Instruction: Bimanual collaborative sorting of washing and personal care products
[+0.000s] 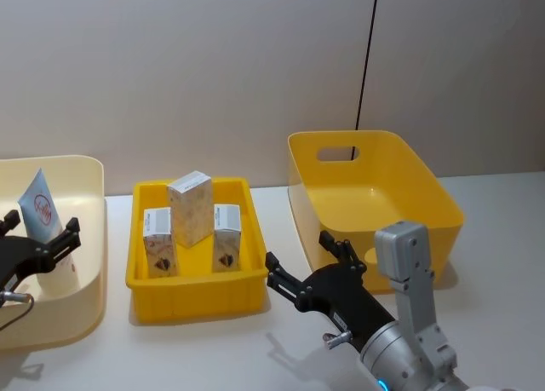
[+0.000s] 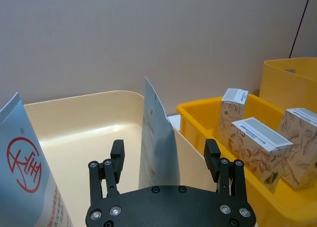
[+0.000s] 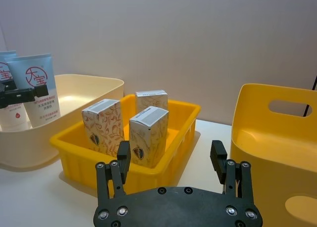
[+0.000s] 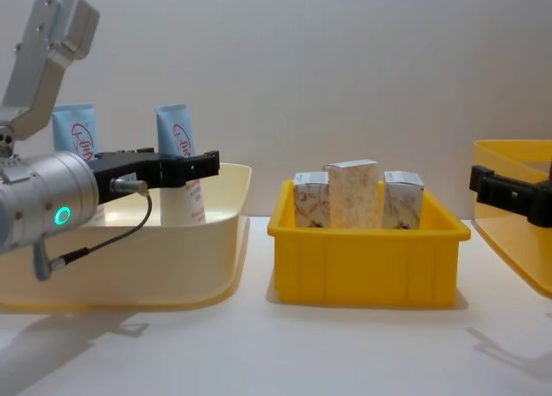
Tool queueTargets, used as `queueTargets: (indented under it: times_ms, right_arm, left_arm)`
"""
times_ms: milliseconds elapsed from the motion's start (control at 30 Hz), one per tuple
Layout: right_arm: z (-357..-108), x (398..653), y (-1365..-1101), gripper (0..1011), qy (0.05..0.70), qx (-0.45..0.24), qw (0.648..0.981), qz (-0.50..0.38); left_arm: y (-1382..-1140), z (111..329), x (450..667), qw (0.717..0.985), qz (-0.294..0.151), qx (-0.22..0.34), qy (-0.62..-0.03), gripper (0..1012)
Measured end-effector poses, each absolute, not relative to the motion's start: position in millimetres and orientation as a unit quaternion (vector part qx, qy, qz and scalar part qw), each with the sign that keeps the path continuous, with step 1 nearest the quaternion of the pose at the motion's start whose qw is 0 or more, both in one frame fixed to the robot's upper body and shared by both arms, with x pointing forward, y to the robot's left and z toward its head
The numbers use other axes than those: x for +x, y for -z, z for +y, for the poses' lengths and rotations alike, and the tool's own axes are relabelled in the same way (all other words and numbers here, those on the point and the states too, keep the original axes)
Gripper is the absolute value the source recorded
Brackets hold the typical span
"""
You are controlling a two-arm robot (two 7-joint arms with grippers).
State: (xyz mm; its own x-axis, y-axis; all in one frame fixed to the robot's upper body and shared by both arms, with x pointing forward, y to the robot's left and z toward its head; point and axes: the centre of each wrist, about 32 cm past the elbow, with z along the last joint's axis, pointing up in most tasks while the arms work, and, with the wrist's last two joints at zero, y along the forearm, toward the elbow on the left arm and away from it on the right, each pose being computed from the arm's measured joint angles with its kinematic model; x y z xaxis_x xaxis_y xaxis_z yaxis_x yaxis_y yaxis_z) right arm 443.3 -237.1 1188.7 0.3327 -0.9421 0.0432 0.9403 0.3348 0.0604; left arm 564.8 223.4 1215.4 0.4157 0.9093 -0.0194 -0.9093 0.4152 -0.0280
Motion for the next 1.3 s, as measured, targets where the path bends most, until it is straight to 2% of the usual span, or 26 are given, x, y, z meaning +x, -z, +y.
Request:
queueTargets:
  times_ms: [300, 433, 833, 933, 967, 1100, 1300]
  right_arm:
    - [-237.1, 443.3, -1188.7, 1001, 0.577, 0.012, 0.816, -0.035]
    - [-237.1, 443.3, -1188.7, 1001, 0.577, 0.012, 0.816, -0.035]
    - [-237.1, 443.3, -1188.7, 1001, 0.577, 0.012, 0.816, -0.035]
    - [-237.1, 443.3, -1188.7, 1001, 0.577, 0.012, 0.816, -0.035]
    - [-237.1, 443.3, -1188.7, 1001, 0.577, 0.012, 0.816, -0.035]
    - [-237.1, 443.3, -1188.7, 1001, 0.577, 0.012, 0.816, -0.035]
    - [-237.1, 443.3, -1188.7, 1001, 0.577, 0.012, 0.816, -0.035]
  left_arm:
    - [-1216.0, 220.9, 571.1, 0.836, 0.001, -0.015, -0.549, 1000]
    - [-1216.4, 220.5, 572.5, 0.835, 0.001, -0.015, -0.551, 945]
    - [-1216.6, 218.9, 575.4, 0.832, 0.003, -0.013, -0.554, 605]
    - [-1216.7, 218.7, 575.7, 0.832, 0.003, -0.013, -0.555, 503]
    - [-1216.8, 218.5, 575.9, 0.832, 0.003, -0.013, -0.555, 441]
    - [-1216.8, 218.5, 576.1, 0.831, 0.004, -0.013, -0.555, 323]
    - [-1216.8, 218.6, 576.3, 0.831, 0.004, -0.013, -0.556, 240]
